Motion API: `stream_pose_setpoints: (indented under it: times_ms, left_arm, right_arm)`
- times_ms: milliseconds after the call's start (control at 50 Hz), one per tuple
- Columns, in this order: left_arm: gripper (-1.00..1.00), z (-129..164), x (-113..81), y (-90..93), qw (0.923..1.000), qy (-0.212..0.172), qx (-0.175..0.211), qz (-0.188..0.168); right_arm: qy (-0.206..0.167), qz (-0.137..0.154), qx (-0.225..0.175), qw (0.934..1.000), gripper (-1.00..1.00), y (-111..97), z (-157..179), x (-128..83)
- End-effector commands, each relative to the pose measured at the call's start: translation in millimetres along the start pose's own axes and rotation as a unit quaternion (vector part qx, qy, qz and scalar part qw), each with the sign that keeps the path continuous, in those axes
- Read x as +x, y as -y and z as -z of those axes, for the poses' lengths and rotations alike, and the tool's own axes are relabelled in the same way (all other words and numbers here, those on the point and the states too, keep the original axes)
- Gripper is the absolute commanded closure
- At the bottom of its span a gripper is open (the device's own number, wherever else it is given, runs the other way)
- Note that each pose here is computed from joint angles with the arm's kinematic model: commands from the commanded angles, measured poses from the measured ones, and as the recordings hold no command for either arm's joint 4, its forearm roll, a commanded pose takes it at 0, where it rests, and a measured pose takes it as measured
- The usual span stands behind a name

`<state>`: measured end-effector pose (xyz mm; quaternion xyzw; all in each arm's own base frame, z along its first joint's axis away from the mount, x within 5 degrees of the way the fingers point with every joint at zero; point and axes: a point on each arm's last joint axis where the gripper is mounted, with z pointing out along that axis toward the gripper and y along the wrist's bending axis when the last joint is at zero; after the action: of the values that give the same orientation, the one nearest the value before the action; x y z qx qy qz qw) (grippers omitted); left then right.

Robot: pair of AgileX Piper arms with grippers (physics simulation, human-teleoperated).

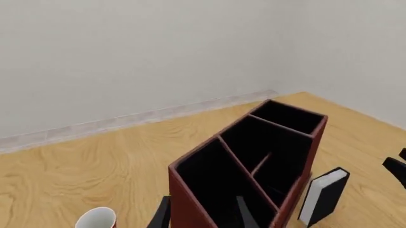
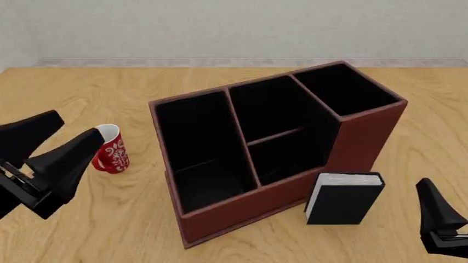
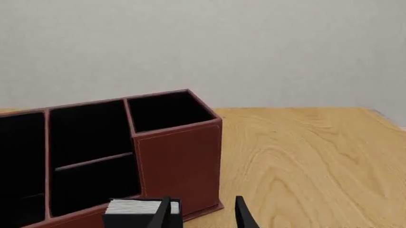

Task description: Pick up the book and place it in the back compartment of the caddy.

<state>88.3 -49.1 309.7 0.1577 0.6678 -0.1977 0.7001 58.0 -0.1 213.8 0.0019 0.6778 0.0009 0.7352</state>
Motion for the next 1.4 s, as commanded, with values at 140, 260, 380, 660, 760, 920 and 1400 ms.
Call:
stream_pose_setpoints:
  times_ms: [140,260,380,660,760,920,1400]
  left_arm:
    - [-1.0,-34.6,5.1,14.5,0.998,-0.032,0.053,-0.015]
    - [-1.0,-48.4,0.2,25.7,0.9958,-0.037,0.084,-0.008]
    - [-1.0,-60.5,-7.9,36.3,0.9932,-0.043,0.108,-0.008]
    - [-1.0,-82.2,-4.1,57.1,0.9867,-0.06,0.149,-0.024]
    - [-1.0,-92.8,3.3,72.3,0.9807,-0.085,0.175,-0.016]
    - [-1.0,-103.0,12.6,90.3,0.9733,-0.103,0.204,-0.02]
    - [-1.0,-129.7,19.8,123.8,0.961,-0.131,0.241,-0.036]
  right_arm:
    - [-0.004,-0.004,0.001,1.0,-1.0,0.1,-0.7,0.4]
    - [-0.003,-0.002,0.001,1.0,-1.0,0.1,-0.8,0.3]
    - [0.004,0.004,0.0,1.0,-1.0,0.0,1.5,-0.7]
    - [0.005,0.004,0.0,1.0,-1.0,0.0,1.6,-0.7]
    - [-0.002,-0.002,0.001,1.0,-1.0,0.1,-0.1,0.1]
    - [-0.002,-0.002,0.001,1.0,-1.0,0.1,-0.5,0.2]
    - [-0.002,-0.002,0.001,1.0,-1.0,0.1,-0.4,0.2]
